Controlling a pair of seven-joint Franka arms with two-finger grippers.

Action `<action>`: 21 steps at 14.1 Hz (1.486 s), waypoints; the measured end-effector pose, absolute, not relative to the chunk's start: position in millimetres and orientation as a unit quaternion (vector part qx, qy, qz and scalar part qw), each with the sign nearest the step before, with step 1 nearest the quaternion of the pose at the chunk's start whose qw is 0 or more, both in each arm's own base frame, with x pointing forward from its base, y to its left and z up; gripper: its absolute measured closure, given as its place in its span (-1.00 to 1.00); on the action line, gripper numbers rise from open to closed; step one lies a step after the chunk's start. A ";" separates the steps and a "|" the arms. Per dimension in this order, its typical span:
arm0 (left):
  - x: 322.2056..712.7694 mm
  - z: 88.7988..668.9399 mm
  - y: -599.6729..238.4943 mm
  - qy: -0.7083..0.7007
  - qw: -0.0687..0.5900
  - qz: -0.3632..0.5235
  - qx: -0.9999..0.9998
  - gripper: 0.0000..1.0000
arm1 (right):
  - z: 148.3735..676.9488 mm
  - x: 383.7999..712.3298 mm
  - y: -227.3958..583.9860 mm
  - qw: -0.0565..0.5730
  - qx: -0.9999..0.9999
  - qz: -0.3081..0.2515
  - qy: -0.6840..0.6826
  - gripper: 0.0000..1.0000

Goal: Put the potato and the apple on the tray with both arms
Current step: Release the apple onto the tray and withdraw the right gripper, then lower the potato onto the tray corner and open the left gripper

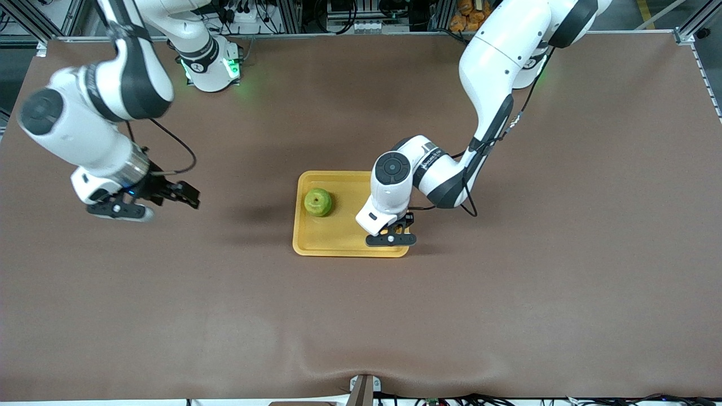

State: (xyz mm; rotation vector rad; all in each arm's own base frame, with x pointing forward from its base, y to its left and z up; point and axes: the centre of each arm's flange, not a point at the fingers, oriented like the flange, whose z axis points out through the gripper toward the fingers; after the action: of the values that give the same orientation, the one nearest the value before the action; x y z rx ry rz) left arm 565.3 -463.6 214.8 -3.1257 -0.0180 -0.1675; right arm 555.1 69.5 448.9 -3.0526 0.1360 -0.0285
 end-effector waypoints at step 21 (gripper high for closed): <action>577.3 237.7 -447.9 0.005 0.040 -0.047 -0.998 -1.00 | 655.3 522.5 -28.4 0.022 -0.998 0.018 0.061 -1.00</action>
State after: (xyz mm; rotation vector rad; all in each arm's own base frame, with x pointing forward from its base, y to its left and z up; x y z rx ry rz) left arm 577.3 -447.9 237.7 -3.0578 0.0147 -0.1451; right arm 522.5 -28.4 655.3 -3.0919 0.1901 0.0558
